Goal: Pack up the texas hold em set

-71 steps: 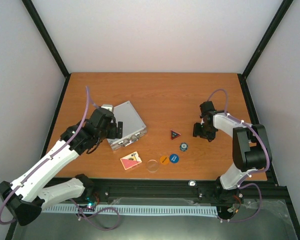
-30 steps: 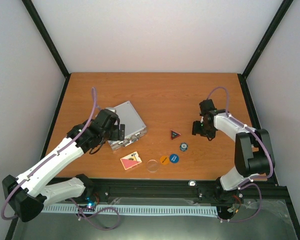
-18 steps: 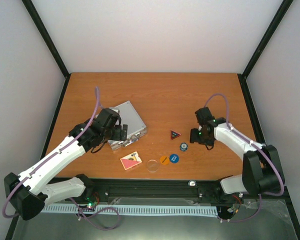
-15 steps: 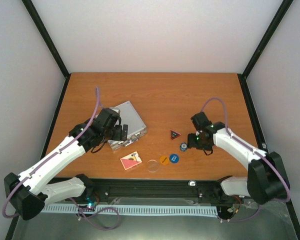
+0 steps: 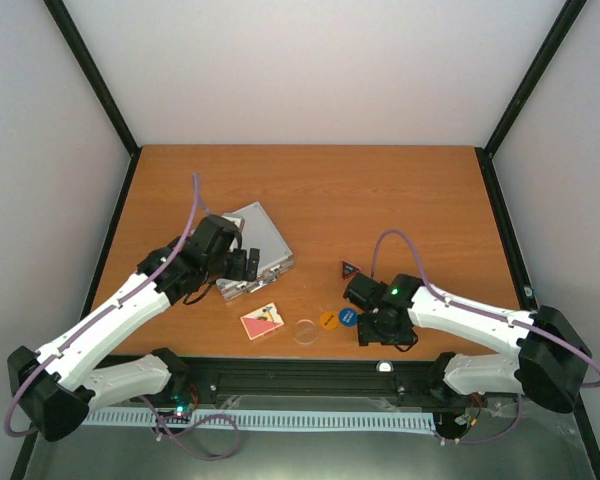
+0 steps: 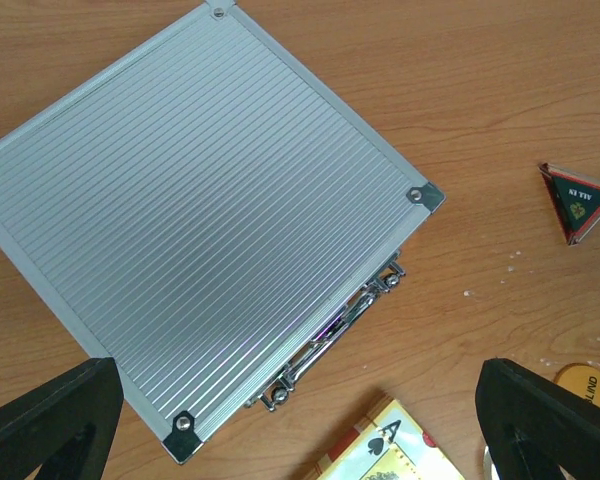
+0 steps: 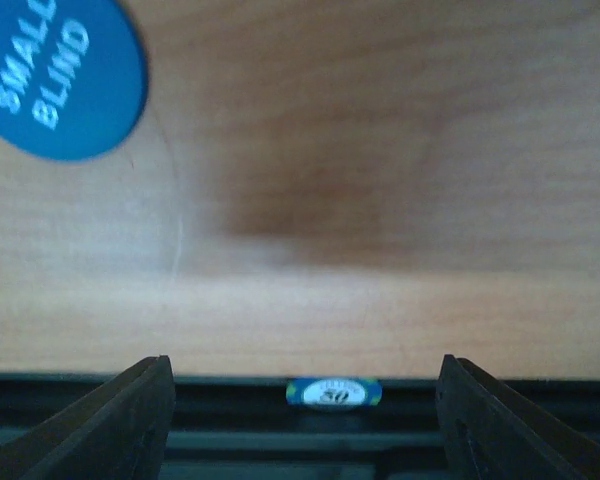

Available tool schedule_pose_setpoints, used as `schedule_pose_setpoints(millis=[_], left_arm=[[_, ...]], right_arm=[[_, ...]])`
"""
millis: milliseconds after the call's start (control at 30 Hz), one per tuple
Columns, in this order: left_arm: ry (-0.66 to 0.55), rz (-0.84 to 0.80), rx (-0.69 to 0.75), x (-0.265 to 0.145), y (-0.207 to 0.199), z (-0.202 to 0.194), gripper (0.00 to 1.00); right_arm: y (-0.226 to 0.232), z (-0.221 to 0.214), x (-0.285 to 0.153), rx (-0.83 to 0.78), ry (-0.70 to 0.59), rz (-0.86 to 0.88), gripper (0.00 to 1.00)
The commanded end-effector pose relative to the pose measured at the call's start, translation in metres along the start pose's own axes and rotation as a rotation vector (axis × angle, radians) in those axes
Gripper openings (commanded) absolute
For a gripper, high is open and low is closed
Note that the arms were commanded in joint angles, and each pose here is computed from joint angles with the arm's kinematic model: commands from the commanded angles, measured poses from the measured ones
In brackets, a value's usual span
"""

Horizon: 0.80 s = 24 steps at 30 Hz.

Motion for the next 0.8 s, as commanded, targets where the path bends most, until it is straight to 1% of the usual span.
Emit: schedule_pose_setpoints(millis=[0,300,767], left_arm=[[-0.047,-0.033,0.012,-0.006,-0.002,0.006,1.00],[-0.065,-0.056,0.005,-0.011,-0.002,0.005,1.00],[-0.061,-0.052,-0.005,-0.013,0.000,0.001,1.00]], right_arm=[[-0.007,-0.022,0.002,0.069,0.045,-0.080,0.74],[-0.029,-0.046,0.022,0.165,0.106,-0.006,0.71],[-0.012,-0.038,0.044,0.075,0.114,-0.040,0.72]])
Point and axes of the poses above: each gripper's point midway between its finger pads, its own x axis out along the fingers, its own y axis along the line the jaws close on, z = x × y, the point moved 9 cm from there along -x, back along the fingers, and after that the axes turned 8 degrees about x, right-handed, at the moved point
